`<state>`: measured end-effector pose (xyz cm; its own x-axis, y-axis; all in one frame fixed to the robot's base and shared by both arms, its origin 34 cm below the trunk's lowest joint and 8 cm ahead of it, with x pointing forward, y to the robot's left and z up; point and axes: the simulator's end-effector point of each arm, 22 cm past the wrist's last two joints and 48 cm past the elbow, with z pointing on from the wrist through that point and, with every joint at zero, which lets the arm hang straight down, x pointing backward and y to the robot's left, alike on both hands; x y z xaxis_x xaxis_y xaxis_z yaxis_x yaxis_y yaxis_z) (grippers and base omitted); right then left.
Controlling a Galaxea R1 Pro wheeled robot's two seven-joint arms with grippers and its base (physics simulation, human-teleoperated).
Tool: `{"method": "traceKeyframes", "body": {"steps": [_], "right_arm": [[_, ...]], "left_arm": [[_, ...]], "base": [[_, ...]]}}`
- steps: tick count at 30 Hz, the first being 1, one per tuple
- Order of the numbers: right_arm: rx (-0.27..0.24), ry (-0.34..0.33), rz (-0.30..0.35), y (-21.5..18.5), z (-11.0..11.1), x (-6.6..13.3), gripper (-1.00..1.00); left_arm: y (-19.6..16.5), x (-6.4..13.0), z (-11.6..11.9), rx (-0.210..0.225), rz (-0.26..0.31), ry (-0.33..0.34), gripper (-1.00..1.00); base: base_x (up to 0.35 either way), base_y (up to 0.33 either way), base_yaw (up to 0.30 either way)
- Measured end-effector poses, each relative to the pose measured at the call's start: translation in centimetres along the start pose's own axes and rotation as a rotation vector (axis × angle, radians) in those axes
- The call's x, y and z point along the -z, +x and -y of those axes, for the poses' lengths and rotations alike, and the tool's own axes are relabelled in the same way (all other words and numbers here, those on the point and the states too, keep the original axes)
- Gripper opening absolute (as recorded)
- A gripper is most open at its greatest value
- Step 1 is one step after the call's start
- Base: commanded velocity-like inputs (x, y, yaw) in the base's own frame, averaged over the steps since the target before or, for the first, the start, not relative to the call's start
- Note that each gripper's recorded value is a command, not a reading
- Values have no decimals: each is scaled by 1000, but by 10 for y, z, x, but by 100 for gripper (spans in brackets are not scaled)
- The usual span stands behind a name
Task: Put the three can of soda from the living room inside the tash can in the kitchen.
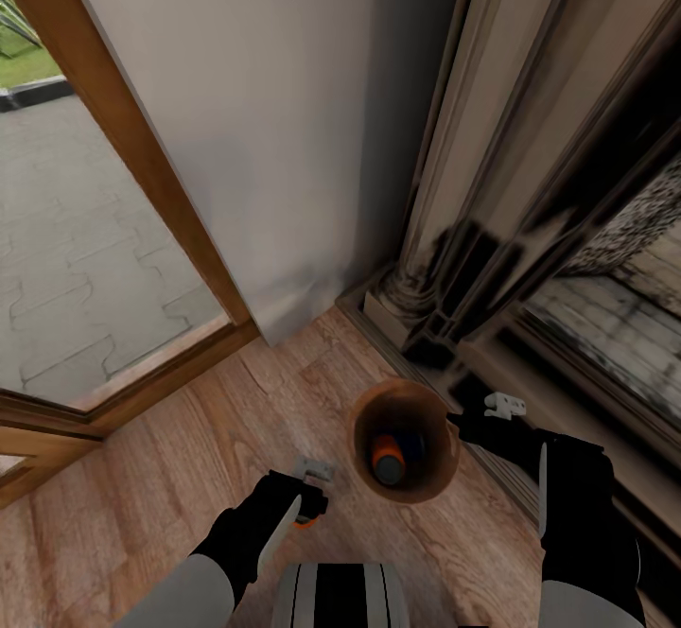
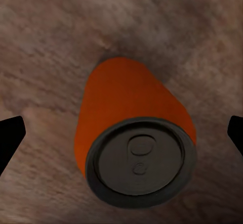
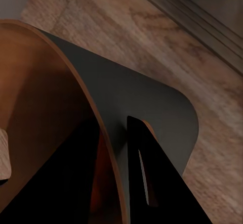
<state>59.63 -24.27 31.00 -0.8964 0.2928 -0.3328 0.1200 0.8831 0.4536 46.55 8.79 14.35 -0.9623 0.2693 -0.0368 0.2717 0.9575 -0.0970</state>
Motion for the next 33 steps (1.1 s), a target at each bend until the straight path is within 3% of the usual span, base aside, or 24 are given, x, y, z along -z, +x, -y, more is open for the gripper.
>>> {"method": "traceKeyframes", "body": {"steps": [33], "right_arm": [[1,-16,0,-1,-4,0,-100]], "left_arm": [[3,-4,10,-1,10,41,100]], "base": [[0,0,0]]}}
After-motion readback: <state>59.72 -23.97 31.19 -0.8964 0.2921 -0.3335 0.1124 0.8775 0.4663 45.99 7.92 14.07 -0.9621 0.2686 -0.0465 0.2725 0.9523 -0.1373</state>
